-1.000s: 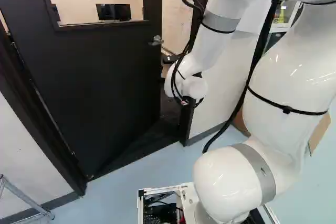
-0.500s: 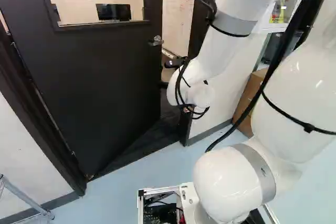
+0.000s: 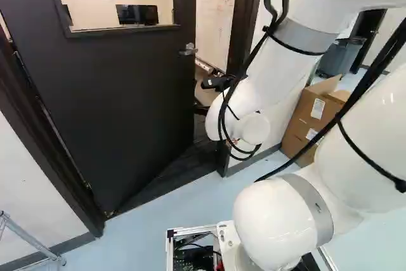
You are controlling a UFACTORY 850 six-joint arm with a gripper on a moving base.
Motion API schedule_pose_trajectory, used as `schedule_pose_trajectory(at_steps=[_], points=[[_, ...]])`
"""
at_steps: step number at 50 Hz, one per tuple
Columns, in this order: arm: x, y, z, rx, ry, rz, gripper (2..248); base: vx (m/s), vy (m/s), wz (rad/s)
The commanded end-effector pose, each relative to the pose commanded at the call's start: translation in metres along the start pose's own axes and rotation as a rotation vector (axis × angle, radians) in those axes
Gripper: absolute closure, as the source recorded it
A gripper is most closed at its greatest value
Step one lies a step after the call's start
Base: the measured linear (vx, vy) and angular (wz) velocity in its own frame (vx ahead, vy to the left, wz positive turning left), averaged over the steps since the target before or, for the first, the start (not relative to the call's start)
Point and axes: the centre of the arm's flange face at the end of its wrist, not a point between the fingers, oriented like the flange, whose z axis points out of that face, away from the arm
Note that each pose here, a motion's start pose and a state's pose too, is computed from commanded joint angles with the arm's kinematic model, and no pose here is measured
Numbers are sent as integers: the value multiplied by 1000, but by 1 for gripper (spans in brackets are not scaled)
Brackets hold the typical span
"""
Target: Open the door and move inside
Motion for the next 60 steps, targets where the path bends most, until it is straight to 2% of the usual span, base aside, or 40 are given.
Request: schedule_pose_trajectory(at_steps=[34,60], points=[[-1,0,-2,1,1,0,3,1,3,-20],[-1,0,-2,1,1,0,3,52,3,-11]])
